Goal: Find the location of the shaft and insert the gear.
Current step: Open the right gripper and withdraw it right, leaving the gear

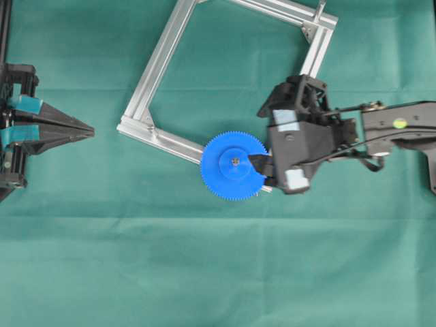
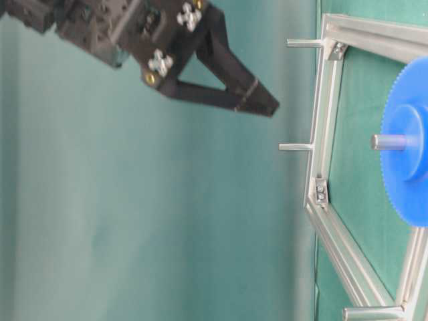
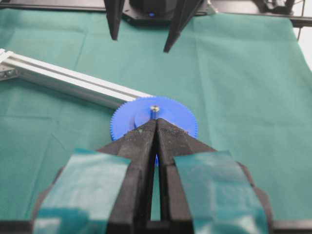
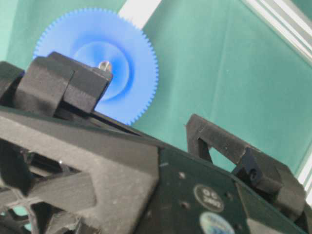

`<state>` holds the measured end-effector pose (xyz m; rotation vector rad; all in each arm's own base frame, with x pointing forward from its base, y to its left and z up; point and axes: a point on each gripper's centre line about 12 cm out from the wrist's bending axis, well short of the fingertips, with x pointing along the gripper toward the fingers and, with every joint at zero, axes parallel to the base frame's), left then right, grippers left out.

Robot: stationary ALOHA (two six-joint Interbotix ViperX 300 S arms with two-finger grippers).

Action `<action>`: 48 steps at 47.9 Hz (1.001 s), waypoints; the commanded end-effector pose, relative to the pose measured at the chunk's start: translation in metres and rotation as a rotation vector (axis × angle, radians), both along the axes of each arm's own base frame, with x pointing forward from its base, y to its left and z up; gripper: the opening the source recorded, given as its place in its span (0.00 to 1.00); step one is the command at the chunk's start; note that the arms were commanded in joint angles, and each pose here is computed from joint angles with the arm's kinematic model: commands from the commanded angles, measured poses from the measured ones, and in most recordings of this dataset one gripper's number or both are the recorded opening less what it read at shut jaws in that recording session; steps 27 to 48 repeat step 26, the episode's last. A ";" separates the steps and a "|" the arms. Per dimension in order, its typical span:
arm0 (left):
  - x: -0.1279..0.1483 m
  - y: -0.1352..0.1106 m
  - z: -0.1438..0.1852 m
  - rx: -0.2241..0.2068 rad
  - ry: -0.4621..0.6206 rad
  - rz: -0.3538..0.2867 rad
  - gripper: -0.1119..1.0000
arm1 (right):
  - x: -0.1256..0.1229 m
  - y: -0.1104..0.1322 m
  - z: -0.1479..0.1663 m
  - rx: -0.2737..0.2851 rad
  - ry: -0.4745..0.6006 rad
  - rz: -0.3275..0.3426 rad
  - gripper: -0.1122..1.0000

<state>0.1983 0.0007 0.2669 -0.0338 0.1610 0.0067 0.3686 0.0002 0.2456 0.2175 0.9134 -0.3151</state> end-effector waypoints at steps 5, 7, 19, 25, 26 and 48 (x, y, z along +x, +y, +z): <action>0.003 0.000 0.008 -0.003 -0.017 0.002 0.11 | -0.020 0.001 0.015 0.010 -0.080 0.018 0.88; 0.003 0.000 0.008 -0.003 -0.017 0.001 0.11 | -0.025 0.001 0.015 0.012 -0.090 0.023 0.88; 0.003 0.000 0.008 -0.003 -0.017 0.002 0.11 | -0.056 0.002 0.023 0.025 -0.187 0.051 0.88; 0.003 0.000 0.008 -0.003 -0.017 0.002 0.11 | -0.070 0.002 0.025 0.027 -0.215 0.060 0.88; 0.003 0.000 0.008 -0.003 -0.017 0.001 0.11 | -0.073 0.002 0.025 0.028 -0.221 0.063 0.88; 0.003 0.000 0.008 -0.003 -0.017 0.001 0.11 | -0.073 0.002 0.025 0.028 -0.221 0.063 0.88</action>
